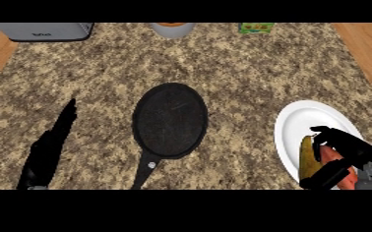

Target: Pick the sweet potato from the plate and place it in the pan

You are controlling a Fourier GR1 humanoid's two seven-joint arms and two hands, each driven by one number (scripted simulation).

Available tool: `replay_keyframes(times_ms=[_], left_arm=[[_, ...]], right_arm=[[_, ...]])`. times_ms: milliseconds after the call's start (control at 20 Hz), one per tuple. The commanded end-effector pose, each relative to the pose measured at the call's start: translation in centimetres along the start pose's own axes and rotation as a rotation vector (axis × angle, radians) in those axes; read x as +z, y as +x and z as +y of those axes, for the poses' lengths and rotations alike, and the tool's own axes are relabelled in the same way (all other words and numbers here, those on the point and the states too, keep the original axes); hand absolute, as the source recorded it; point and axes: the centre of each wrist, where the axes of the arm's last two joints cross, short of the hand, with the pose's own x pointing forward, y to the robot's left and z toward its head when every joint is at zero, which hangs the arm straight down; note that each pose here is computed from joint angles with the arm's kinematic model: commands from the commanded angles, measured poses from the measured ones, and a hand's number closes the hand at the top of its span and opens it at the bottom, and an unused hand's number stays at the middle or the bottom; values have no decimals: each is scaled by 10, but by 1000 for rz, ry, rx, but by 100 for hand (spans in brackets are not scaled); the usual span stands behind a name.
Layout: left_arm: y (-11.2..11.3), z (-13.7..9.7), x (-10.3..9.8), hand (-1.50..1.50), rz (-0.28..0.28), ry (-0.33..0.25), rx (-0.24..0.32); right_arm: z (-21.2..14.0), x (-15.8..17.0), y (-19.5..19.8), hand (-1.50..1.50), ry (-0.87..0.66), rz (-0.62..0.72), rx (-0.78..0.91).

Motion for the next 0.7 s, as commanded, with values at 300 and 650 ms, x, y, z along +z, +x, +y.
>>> replay_keyframes(times_ms=[300, 650], left_arm=[[-7, -4, 0, 0, 13, -7, 9], [1, -5, -11, 0, -22, -20, 9]], right_arm=[[12, 91, 71, 150, -744, -18, -45], [33, 142, 134, 150, -1037, -227, -20]])
